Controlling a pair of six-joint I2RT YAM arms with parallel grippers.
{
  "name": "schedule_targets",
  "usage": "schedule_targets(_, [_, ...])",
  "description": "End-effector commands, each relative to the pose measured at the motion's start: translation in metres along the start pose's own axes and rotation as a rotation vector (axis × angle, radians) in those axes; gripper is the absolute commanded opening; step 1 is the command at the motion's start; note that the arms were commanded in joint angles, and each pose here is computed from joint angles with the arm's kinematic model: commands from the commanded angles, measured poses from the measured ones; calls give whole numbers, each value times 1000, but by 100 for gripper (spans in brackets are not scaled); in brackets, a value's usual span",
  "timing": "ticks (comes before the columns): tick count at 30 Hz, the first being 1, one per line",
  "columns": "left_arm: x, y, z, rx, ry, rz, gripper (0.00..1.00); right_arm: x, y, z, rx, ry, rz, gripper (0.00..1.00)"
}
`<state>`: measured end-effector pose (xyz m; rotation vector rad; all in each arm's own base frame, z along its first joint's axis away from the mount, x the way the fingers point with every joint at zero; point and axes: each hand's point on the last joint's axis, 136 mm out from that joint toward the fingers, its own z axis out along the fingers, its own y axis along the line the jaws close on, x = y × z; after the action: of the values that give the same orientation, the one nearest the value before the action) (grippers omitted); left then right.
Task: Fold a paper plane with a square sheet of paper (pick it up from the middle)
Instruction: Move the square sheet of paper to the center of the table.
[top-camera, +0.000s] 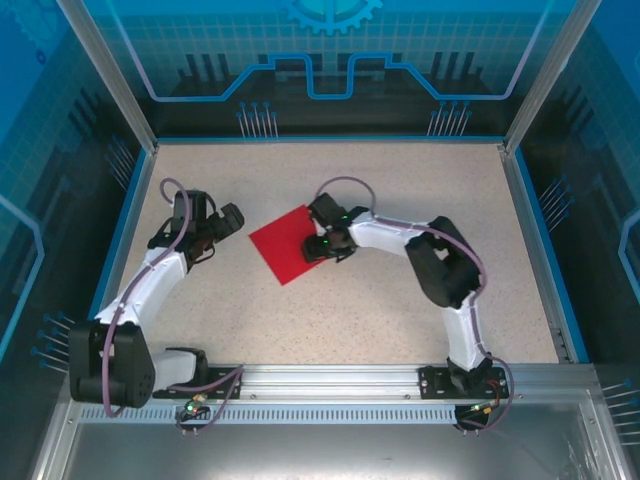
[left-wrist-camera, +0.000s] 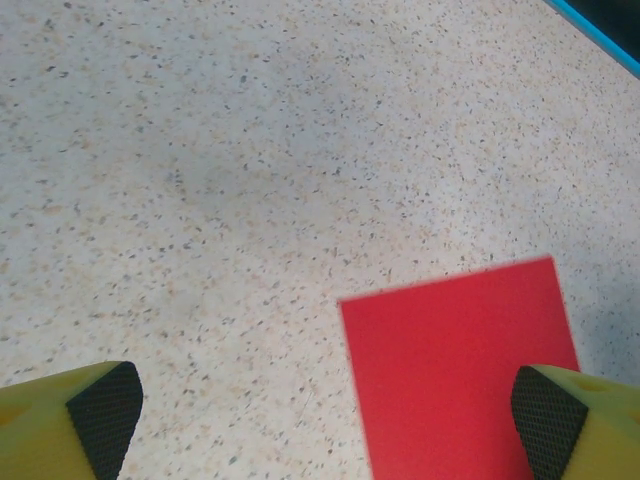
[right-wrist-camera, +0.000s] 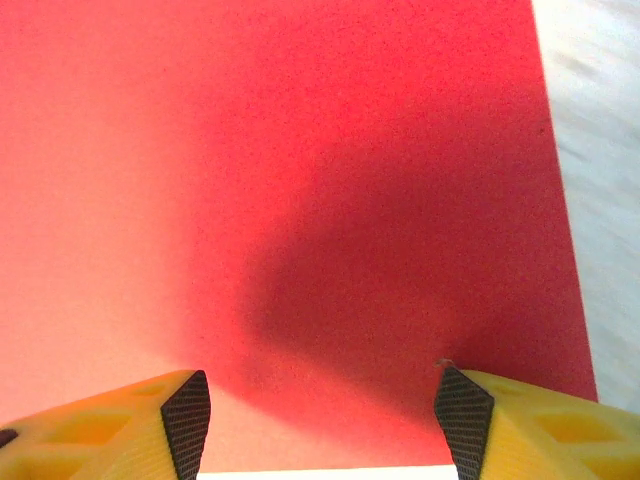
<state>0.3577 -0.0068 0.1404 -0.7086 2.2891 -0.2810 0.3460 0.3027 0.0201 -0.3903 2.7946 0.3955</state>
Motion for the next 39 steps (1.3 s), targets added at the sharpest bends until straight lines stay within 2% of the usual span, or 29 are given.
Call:
schedule_targets(1, [-14, -27, 4, 67, -12, -18, 99, 61, -54, -6, 99, 138, 138, 67])
schedule_targets(4, [-12, -40, 12, 68, 13, 9, 99, 83, -85, -23, 139, 137, 226, 67])
schedule_targets(7, [-9, -52, 19, 73, 26, 23, 99, 85, -101, -44, 186, 103, 246, 67])
schedule_targets(13, [0, -61, 24, 87, 52, -2, 99, 37, -67, -78, 177, -13, 60, 69])
schedule_targets(19, [5, -61, 19, 105, 58, -23, 99, 12, -26, -54, 134, -2, -65, 69])
schedule_targets(26, [16, -58, 21, 102, 81, -33, 99, 1, -13, -21, 117, 49, -54, 68])
schedule_targets(31, [21, -60, 22, 112, 97, -30, 99, 17, -25, -9, 145, 97, -24, 68])
schedule_targets(39, [40, -64, 33, 129, 153, -58, 99, 74, -80, -12, 257, 192, 147, 69])
